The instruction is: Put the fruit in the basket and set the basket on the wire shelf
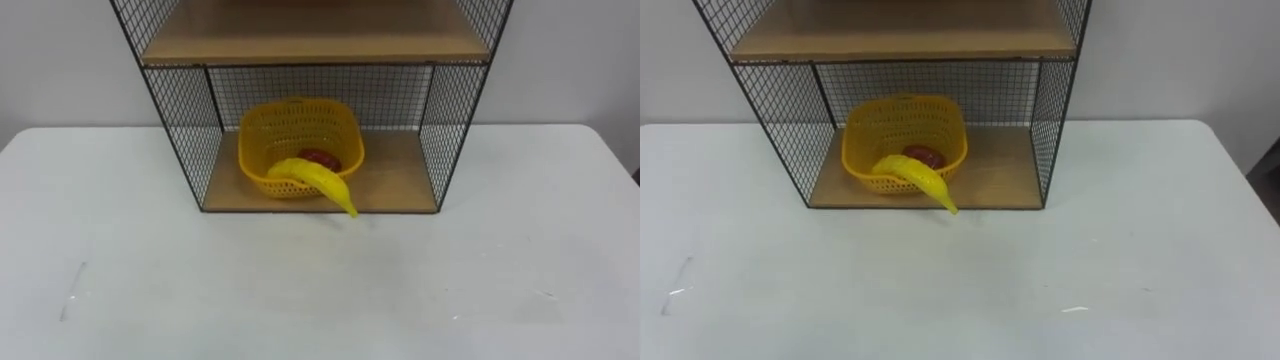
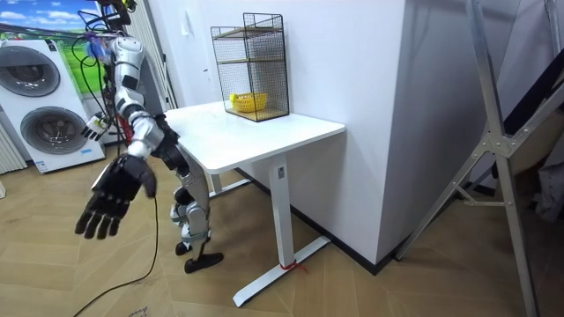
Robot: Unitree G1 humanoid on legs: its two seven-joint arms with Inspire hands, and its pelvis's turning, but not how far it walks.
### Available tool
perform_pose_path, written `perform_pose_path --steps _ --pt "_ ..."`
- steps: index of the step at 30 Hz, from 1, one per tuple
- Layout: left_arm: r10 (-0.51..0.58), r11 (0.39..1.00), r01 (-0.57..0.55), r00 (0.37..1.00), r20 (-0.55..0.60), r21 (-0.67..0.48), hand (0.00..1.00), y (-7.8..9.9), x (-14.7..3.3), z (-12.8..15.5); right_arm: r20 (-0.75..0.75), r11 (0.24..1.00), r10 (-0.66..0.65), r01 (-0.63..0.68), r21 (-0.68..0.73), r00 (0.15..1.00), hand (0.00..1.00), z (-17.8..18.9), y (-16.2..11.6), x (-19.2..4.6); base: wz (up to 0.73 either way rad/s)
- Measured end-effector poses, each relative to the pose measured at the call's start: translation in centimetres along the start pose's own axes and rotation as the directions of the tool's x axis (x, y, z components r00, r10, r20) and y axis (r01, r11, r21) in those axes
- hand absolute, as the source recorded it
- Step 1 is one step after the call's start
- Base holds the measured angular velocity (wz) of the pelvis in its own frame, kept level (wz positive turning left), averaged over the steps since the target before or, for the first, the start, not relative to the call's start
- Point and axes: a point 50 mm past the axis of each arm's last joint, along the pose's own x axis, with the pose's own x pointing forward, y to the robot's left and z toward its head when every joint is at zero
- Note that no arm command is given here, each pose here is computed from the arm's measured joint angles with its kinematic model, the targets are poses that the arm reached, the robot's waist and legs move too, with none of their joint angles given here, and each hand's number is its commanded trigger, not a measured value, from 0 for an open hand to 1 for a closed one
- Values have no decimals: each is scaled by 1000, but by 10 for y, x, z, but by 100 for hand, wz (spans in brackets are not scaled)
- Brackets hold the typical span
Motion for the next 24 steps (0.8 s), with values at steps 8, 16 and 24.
perform_pose_path --steps 8,16,24 --pt "60 898 -43 998 -26 438 0 47 -3 -63 -70 902 -156 113 -418 985 0 -85 -91 15 0" --pt "-214 66 424 890 -402 903 0 75 -40 -145 -262 241 190 -304 -922 946 0 -157 -102 -20 -10" --pt "-295 -482 516 665 -686 708 0 43 -96 -208 -562 -359 394 -441 -823 727 0 -203 -73 -68 -5"
